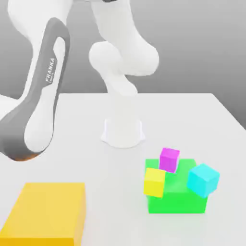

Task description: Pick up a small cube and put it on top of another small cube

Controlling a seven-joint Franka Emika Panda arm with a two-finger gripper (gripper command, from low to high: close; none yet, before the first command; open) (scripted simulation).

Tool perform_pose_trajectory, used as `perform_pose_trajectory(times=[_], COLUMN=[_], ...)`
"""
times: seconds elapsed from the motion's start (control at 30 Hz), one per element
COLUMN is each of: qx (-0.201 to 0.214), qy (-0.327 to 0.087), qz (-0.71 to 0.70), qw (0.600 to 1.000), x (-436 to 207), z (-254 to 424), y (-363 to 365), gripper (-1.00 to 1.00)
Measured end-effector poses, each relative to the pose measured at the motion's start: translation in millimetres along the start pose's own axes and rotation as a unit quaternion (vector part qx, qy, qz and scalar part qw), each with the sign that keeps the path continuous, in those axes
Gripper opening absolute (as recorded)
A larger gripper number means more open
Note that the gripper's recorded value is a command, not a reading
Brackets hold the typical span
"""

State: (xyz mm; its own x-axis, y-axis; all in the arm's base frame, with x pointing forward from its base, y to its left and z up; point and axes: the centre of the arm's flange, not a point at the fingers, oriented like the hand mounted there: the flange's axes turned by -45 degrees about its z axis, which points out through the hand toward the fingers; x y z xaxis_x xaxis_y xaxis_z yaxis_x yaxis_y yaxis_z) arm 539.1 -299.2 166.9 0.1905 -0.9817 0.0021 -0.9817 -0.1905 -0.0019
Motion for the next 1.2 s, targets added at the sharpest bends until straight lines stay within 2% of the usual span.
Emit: perform_pose_trajectory(times=[0.03,0.07,0.3,0.5,0.7,0.87,0.97,1.2], qx=[0.0,-0.001,0.0,-0.002,-0.001,-0.002,0.0,-0.004], qy=[-0.001,-0.001,-0.001,0.006,0.004,0.002,-0.002,-0.002], qz=[0.001,0.002,0.002,-0.019,-0.168,-0.303,-0.379,-0.5], qw=[1.0,1.0,1.0,1.0,0.986,0.953,0.925,0.866], x=[0,0,0,-9,-127,-238,-306,-397], z=[17,27,27,-53,-111,-147,-159,-168], y=[1,1,1,-4,-31,-29,-13,59], gripper=[0.0,-1.0,-1.0,-1.0,-1.0,-1.0,-1.0,-1.0])
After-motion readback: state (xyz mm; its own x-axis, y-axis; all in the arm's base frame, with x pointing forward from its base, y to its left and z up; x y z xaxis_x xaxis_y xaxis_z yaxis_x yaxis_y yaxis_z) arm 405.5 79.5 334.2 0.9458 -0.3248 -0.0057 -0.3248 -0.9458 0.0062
